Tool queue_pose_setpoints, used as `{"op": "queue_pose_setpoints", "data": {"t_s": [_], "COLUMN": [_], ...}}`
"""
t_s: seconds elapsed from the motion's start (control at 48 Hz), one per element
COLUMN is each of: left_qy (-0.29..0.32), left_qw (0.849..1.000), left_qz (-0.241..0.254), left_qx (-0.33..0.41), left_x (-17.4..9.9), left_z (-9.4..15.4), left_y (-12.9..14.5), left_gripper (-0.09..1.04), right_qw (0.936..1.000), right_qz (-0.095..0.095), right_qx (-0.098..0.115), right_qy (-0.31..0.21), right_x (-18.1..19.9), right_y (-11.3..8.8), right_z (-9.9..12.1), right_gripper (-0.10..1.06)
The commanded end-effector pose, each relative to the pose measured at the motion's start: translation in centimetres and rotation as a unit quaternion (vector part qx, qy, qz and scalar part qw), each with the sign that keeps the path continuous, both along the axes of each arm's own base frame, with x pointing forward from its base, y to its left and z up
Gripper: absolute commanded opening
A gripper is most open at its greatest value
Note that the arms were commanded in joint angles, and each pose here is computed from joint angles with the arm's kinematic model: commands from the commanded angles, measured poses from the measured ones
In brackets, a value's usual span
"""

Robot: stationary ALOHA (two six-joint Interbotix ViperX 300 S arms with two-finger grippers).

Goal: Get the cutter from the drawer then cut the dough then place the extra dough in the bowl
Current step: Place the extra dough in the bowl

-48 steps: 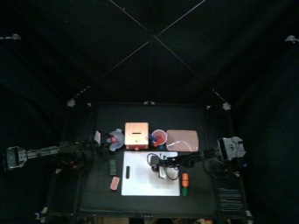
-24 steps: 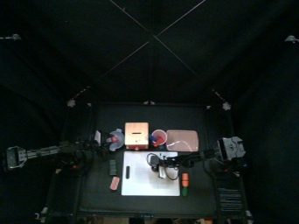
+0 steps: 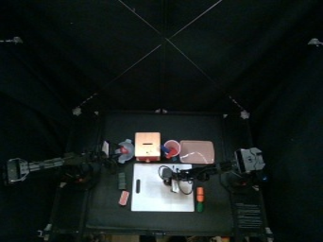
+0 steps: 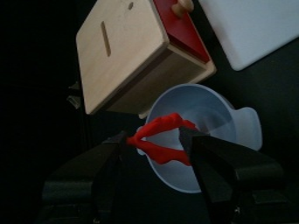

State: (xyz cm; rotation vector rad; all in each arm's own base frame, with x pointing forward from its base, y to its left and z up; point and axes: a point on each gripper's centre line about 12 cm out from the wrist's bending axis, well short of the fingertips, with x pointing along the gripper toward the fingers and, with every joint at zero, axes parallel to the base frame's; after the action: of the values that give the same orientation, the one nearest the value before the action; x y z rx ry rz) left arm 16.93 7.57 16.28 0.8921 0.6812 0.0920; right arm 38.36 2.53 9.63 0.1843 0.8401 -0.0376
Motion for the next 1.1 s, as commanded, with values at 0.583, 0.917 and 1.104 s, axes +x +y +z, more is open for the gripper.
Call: {"op": "queue_pose_setpoints", "data": {"t_s": [0.583,0.917,1.104], "left_qy": [-0.022,-0.137,-0.131], "left_qw": [1.000,0.970,0.966], "left_qz": [0.008,0.084,0.091], "left_qx": [-0.011,-0.185,-0.203], "left_x": [0.6,1.2,0.8], "left_z": [0.9,1.6,0.6], "left_y": [0.2,-0.8,-1.1], "left_gripper": [0.87,0.87,0.87], "right_qw": [1.0000,1.0000,1.0000], "right_qz": [-0.003,0.000,0.001], "right_qx": [0.001,0.000,-0.001], "right_qy": [0.006,-0.001,-0.002], "right_x": [0.0,0.2,0.2], "right_y": [-0.1,0.0,0.0], "right_z": [-0.3,0.1,0.2], "right_gripper": [0.69,0.69,0.69]}}
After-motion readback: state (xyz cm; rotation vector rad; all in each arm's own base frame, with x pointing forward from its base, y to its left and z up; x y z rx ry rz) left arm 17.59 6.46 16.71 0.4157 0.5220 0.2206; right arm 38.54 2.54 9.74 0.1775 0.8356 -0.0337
